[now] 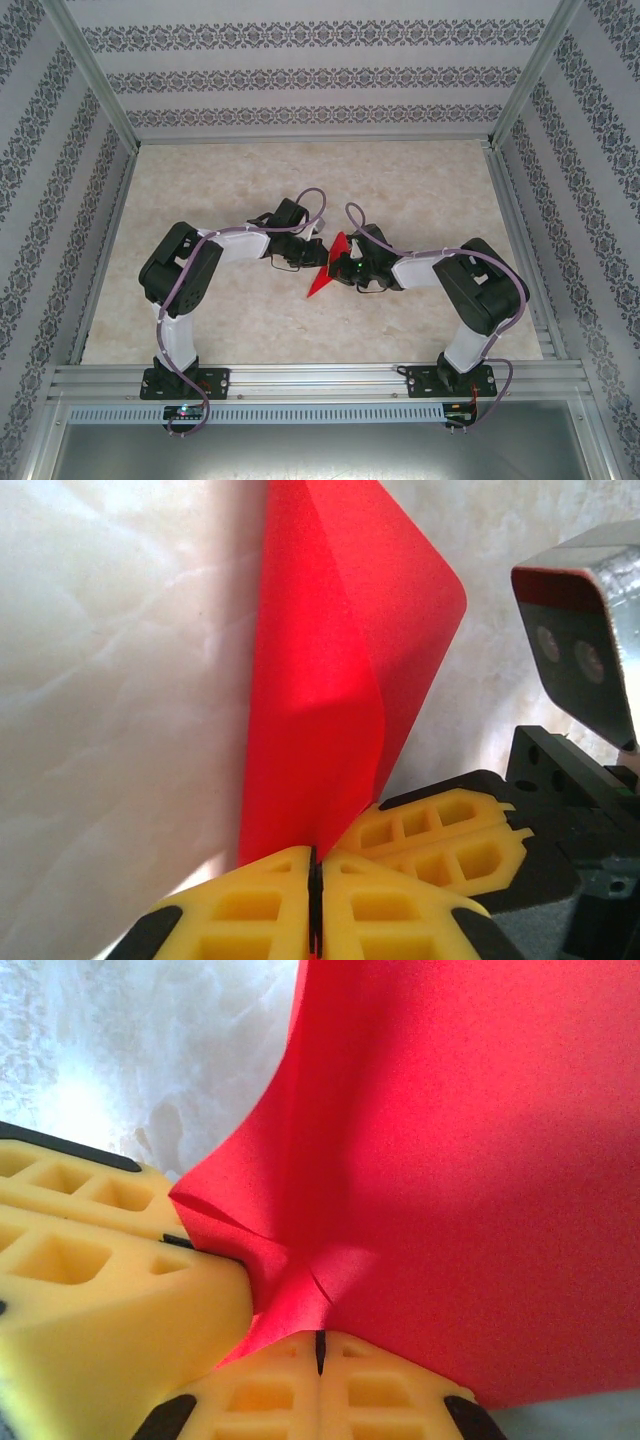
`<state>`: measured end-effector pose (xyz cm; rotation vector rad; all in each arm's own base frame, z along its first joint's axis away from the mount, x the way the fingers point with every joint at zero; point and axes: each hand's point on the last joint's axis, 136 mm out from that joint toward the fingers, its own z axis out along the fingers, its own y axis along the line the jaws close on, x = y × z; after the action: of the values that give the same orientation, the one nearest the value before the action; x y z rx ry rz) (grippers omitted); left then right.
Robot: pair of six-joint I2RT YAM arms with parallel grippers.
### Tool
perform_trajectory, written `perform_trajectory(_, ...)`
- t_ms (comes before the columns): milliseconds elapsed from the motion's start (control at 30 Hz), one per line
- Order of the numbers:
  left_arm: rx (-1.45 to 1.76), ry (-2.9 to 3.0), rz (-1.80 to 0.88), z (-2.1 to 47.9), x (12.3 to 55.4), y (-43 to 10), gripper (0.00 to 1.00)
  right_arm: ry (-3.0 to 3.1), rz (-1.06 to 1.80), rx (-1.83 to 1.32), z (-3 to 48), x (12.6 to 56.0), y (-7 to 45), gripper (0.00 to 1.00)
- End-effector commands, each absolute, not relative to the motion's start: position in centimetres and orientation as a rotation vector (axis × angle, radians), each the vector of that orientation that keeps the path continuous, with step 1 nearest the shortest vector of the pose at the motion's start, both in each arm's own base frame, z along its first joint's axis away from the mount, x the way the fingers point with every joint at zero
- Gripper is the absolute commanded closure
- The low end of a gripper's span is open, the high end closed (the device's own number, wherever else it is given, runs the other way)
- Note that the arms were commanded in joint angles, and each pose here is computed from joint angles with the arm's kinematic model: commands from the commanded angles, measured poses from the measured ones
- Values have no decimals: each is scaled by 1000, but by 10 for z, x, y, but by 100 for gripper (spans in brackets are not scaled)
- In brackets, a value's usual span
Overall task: Fold a paper plane with a square sheet of paper (pick it up from the middle)
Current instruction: Fold the wing for the fifth time at the center of the table.
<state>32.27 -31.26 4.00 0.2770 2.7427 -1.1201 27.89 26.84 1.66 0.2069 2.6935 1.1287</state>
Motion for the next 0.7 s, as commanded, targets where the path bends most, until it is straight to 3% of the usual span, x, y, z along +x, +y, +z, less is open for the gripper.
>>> perform_trajectory(0,302,2770,-1087,34,314,-311,86,2730,1062,245,5,273,256,96)
perform_trajectory(367,334,2779,-982,44,306,-295,73,2736,1058,253,2,273,253,96)
perform_trajectory(667,339,2816,-964,39,296,-288,77,2732,1067,253,4,274,254,97)
